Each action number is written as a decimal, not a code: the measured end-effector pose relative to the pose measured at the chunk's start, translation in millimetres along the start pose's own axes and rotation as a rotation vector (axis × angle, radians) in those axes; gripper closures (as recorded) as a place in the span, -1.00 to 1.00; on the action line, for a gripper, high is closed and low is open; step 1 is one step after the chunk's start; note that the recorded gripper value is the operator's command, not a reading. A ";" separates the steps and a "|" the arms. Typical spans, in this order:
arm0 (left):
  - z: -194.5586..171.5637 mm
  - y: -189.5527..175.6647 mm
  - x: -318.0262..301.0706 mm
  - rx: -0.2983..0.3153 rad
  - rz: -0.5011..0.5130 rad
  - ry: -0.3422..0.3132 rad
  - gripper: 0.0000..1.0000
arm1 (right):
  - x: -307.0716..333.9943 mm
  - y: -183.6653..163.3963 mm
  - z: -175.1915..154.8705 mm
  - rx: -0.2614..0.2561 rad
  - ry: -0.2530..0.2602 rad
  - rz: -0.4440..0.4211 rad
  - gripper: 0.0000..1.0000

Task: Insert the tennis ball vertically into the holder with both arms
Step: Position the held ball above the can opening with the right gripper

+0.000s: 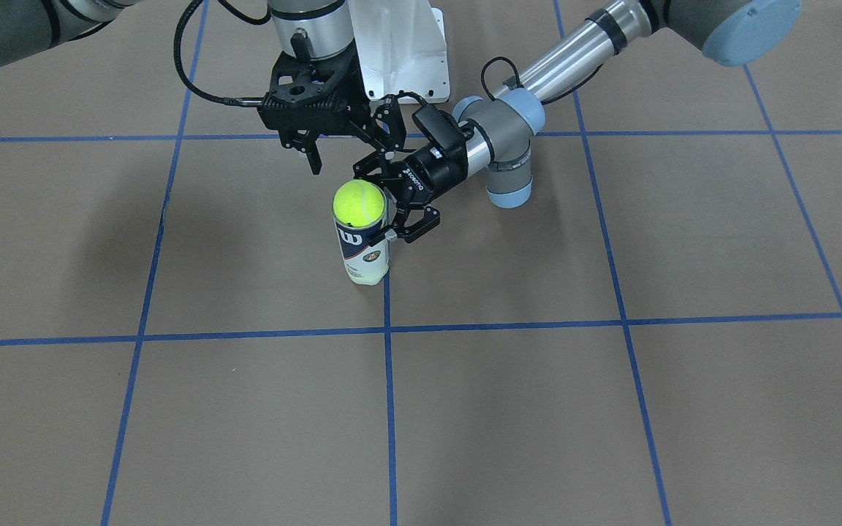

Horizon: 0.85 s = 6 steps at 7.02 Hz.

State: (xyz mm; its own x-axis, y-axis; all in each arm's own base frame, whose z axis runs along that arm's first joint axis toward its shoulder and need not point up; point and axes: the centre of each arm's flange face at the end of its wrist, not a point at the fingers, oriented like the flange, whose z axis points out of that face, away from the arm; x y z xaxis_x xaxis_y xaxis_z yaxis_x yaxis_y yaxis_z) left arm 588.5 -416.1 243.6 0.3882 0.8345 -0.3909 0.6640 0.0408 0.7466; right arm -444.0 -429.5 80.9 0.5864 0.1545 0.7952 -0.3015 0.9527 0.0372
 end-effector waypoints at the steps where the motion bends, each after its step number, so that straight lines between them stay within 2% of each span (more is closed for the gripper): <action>1: 0.2 -0.5 0.2 0.001 0.000 0.000 -0.87 | 0.0 -0.6 -1.7 0.002 -0.003 -0.002 -0.98; 2: 0.7 -1.8 0.8 0.004 -0.001 0.001 -0.96 | -0.3 -1.1 -3.8 0.004 -0.007 -0.004 -0.98; 6: 2.6 -5.7 1.4 0.011 -0.003 0.000 -0.98 | 0.1 -4.0 -6.8 0.006 -0.010 -0.009 -0.98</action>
State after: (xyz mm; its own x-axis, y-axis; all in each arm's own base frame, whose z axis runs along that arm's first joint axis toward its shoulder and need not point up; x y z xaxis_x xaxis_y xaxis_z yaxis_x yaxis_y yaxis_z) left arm 586.9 -416.6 237.4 0.3858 0.8346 -0.3933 0.6721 0.0378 0.7395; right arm -437.6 -431.6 76.7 0.5811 0.1434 0.8011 -0.3009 0.9524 0.0479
